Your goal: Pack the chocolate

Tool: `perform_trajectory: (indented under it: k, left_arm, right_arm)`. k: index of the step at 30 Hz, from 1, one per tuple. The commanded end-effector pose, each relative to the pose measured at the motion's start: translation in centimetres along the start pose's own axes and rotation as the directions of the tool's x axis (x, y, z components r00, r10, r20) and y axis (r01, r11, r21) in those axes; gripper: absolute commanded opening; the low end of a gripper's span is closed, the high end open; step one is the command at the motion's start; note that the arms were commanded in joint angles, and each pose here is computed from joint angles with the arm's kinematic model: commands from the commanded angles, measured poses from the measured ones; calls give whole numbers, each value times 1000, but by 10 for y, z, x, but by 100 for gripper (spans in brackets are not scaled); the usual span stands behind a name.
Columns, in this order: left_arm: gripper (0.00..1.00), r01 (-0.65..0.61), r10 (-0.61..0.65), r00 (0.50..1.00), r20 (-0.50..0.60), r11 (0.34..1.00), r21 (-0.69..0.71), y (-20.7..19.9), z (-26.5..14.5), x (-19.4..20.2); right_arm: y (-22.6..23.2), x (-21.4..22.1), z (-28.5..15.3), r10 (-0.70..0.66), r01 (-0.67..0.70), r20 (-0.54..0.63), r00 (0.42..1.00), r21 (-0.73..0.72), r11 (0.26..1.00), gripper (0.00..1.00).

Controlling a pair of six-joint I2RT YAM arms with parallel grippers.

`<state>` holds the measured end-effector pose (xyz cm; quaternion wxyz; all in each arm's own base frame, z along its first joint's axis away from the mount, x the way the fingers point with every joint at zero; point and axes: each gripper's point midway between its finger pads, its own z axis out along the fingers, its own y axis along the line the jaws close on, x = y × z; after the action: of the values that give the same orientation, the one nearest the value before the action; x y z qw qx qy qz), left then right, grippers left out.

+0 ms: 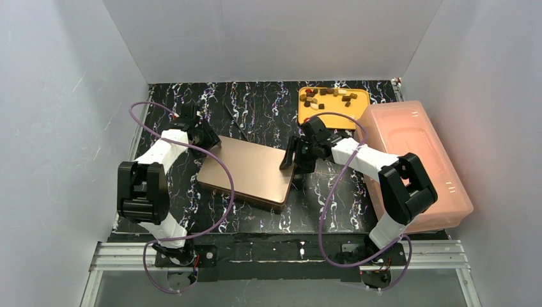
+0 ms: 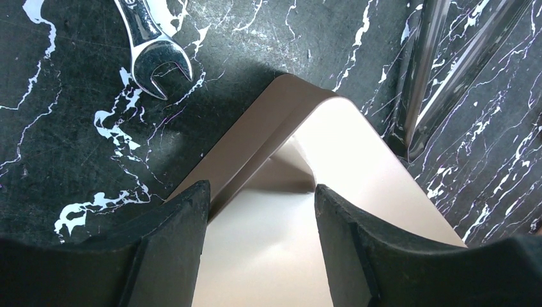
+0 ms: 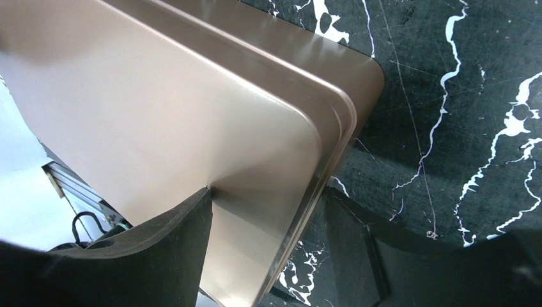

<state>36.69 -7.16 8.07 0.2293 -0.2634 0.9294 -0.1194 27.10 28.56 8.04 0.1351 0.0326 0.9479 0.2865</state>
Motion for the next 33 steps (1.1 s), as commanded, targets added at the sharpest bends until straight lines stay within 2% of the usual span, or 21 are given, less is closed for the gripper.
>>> perform_trajectory:
  k: [1,13,22,33]
  left_arm:
    - [58,-11,18,993,-113,998,65,-19,-12,37]
    - [58,-68,69,991,-115,998,15,-19,-13,54]
    - [58,-77,75,987,-139,997,-13,-15,-10,73]
    - [59,-101,90,989,-120,991,-91,7,-11,84]
  right_arm:
    - [30,-8,8,-54,57,40,998,-87,995,62]
    - [23,10,27,-67,68,12,998,-46,997,45]
    - [14,24,39,-92,92,6,996,9,996,37]
    - [6,31,48,-112,111,8,994,56,992,17]
